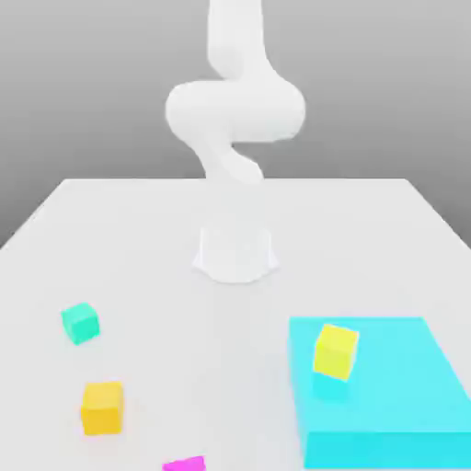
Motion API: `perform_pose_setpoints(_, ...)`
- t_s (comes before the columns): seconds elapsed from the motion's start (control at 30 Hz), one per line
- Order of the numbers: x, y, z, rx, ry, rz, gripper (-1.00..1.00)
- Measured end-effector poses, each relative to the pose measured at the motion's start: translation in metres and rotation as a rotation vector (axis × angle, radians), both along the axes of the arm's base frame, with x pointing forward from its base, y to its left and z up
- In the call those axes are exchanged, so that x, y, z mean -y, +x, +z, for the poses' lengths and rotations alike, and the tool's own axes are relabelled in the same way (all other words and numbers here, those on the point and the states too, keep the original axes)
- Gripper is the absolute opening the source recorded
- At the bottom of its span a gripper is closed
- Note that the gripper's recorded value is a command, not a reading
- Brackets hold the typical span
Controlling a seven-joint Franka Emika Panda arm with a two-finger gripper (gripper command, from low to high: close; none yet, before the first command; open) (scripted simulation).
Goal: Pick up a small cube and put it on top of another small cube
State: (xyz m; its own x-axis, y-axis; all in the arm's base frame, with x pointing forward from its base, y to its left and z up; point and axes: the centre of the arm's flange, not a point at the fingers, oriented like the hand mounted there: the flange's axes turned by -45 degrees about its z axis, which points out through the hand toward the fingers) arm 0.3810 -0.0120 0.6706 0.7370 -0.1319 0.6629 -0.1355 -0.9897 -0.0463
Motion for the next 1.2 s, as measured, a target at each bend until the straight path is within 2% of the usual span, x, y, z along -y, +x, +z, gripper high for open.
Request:
perform_pose_setpoints(0.2,0.045,0.063,-0.11,-0.159,0.107,-0.305,0.0)
perform_pose_setpoints(0.4,0.097,0.088,-0.228,-0.298,0.223,-0.604,0.0)
perform_pose_setpoints(0.57,0.138,0.081,-0.327,-0.405,0.331,-0.857,0.0)
perform_pose_setpoints(0.8,0.169,0.041,-0.456,-0.549,0.5,-1.201,0.0)
perform_pose_setpoints(1.0,0.171,0.033,-0.534,-0.573,0.531,-1.261,0.0)
perform_pose_setpoints(1.03,0.171,0.032,-0.54,-0.573,0.531,-1.261,-1.0)
perform_pose_setpoints(1.2,0.171,0.033,-0.54,-0.571,0.531,-1.26,-1.0)
